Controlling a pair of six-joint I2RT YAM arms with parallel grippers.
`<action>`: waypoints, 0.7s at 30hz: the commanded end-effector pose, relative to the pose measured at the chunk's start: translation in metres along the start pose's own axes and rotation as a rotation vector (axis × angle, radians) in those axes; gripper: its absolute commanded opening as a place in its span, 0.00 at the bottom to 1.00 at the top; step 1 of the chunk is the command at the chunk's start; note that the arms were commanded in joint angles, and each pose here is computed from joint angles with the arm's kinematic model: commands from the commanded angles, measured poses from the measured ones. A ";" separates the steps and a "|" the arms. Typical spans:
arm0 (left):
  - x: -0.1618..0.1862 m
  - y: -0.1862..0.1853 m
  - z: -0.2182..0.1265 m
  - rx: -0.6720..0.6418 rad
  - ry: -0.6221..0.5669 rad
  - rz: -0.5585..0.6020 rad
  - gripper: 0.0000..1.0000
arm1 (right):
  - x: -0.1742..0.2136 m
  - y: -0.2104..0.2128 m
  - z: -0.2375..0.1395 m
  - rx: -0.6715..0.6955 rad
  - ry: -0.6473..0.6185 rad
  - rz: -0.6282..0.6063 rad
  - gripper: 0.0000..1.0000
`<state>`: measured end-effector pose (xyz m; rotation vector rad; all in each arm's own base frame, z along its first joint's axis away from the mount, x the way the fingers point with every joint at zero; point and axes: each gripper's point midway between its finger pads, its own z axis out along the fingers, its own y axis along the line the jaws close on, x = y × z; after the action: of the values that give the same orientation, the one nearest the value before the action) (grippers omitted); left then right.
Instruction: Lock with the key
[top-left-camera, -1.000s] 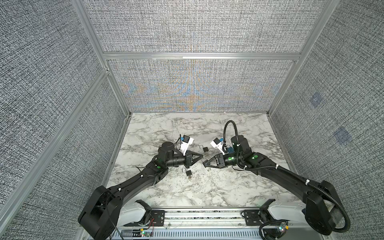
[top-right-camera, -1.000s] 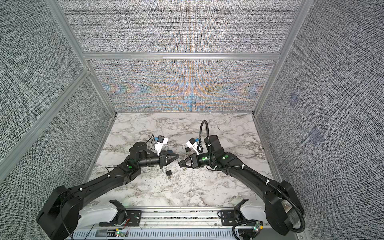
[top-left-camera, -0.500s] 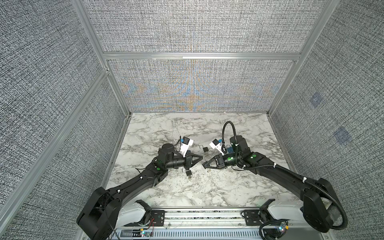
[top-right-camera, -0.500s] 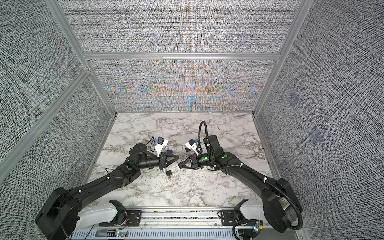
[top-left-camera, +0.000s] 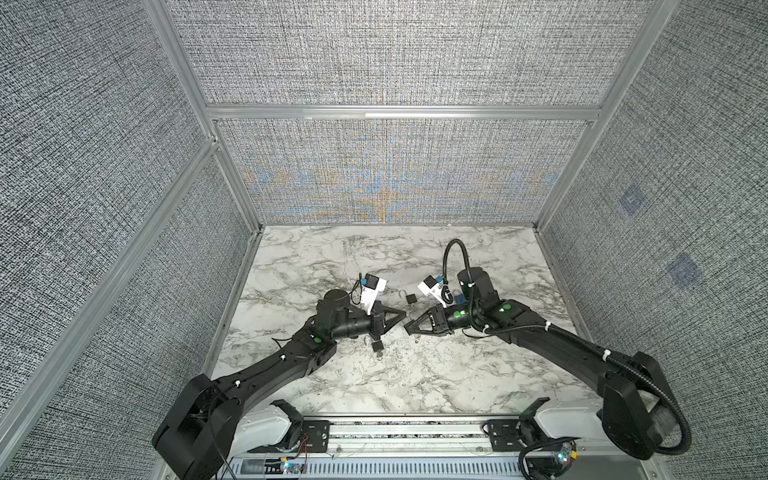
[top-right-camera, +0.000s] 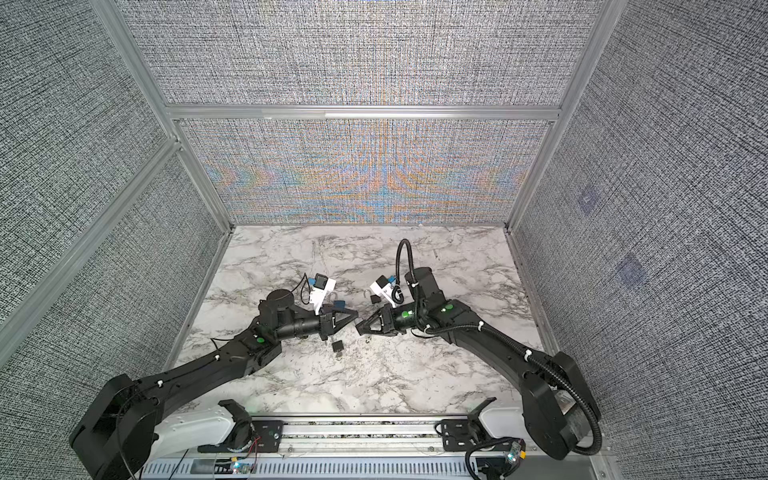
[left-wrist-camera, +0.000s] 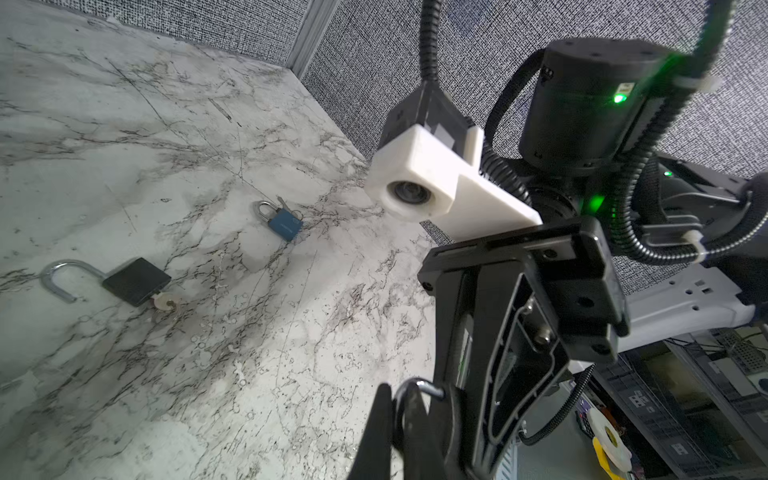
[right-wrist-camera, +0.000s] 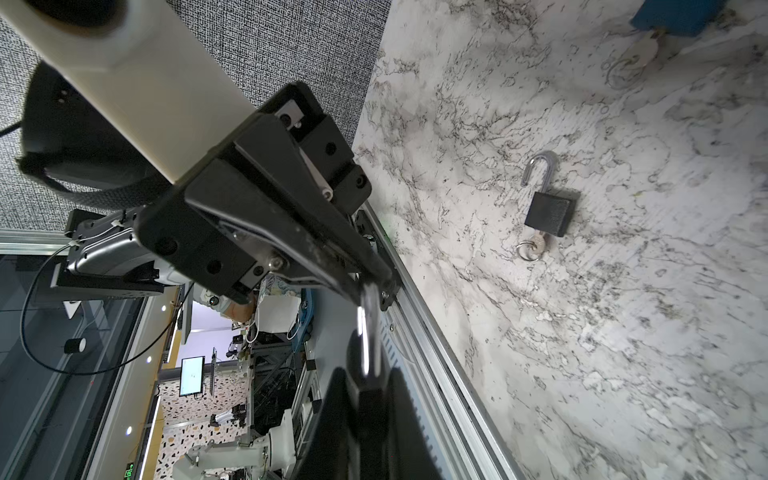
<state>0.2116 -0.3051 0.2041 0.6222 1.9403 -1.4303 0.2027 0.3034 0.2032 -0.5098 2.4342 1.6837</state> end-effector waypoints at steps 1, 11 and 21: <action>0.042 -0.024 0.000 0.144 0.185 -0.063 0.00 | -0.045 0.031 -0.005 -0.046 -0.166 -0.248 0.00; 0.050 -0.032 0.000 0.185 0.219 -0.068 0.00 | -0.056 0.034 -0.012 -0.040 -0.215 -0.273 0.00; 0.056 -0.044 -0.001 0.242 0.233 -0.070 0.00 | -0.067 0.032 -0.011 -0.041 -0.249 -0.281 0.00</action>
<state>0.2091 -0.3079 0.1988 0.6093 1.9370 -1.4225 0.2072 0.3012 0.1981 -0.5035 2.4428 1.6745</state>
